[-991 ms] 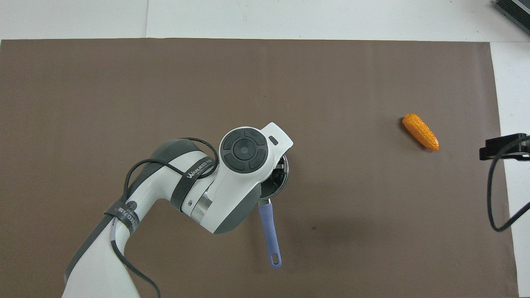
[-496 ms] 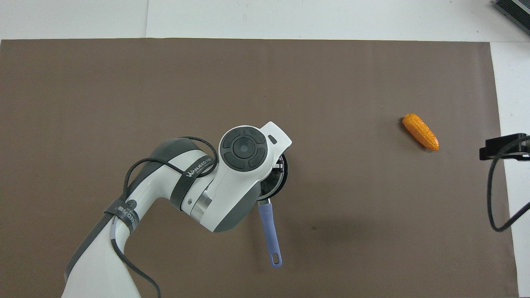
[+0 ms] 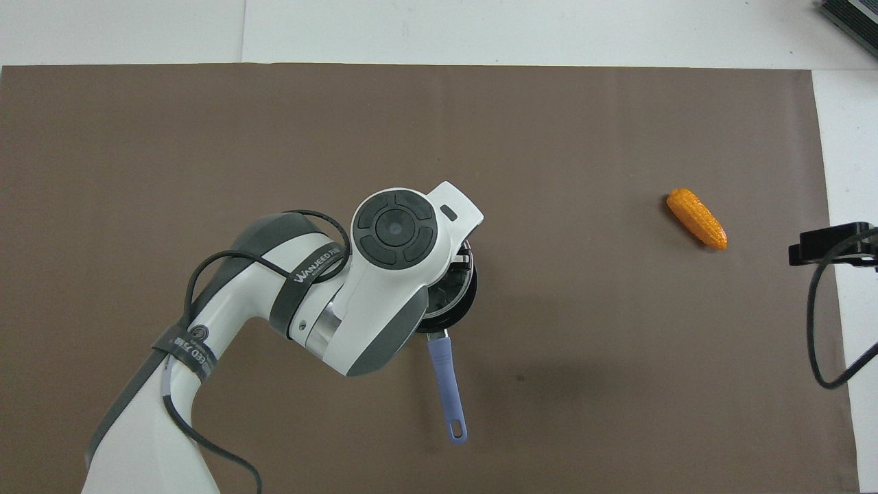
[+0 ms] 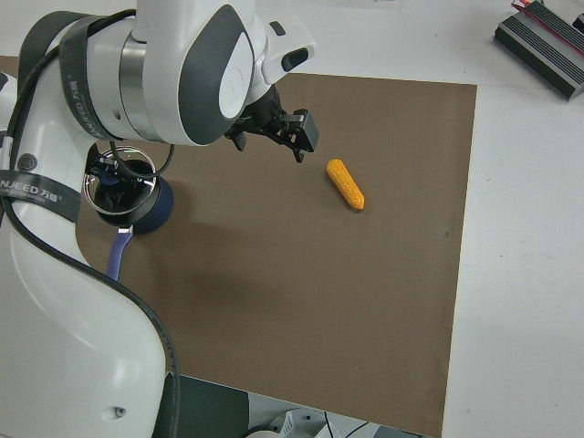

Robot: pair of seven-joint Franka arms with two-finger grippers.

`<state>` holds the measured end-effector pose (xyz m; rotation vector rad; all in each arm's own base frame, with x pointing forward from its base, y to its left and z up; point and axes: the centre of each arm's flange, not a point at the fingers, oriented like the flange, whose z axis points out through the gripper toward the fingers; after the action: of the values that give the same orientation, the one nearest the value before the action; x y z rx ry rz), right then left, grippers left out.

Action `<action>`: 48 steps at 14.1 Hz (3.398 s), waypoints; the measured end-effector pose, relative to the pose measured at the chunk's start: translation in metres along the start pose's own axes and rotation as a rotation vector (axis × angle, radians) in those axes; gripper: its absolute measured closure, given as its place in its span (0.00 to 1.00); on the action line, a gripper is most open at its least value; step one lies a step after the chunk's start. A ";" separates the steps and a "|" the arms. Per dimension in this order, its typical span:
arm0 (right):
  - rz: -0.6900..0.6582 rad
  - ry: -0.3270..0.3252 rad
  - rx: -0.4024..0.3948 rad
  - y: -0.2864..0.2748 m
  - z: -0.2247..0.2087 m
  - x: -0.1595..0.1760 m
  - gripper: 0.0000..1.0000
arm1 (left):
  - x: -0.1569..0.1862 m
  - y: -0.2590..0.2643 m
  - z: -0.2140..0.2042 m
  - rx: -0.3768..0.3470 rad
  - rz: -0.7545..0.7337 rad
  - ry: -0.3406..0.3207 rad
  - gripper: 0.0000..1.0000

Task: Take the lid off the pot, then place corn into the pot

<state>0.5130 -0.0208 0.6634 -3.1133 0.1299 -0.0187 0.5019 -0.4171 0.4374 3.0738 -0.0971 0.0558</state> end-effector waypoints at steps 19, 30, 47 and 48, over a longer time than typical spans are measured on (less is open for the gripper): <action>-0.831 0.125 -0.002 0.066 0.349 0.139 0.00 | 0.071 -0.285 -0.047 0.036 0.213 -0.093 0.45; -0.911 0.078 0.015 0.089 0.375 0.118 0.26 | 0.060 -0.402 0.040 -0.046 0.221 -0.026 0.45; -0.222 0.115 0.080 -0.092 0.178 0.088 0.64 | 0.050 -0.501 0.092 -0.114 0.138 0.008 0.28; -0.189 0.102 0.077 -0.119 0.174 0.082 0.64 | 0.054 -0.498 0.088 -0.112 0.145 0.019 0.18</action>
<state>0.6066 0.0952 0.4932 -3.0353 -0.1596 -0.1822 0.5904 0.0697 0.3192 2.9491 -0.3102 0.0835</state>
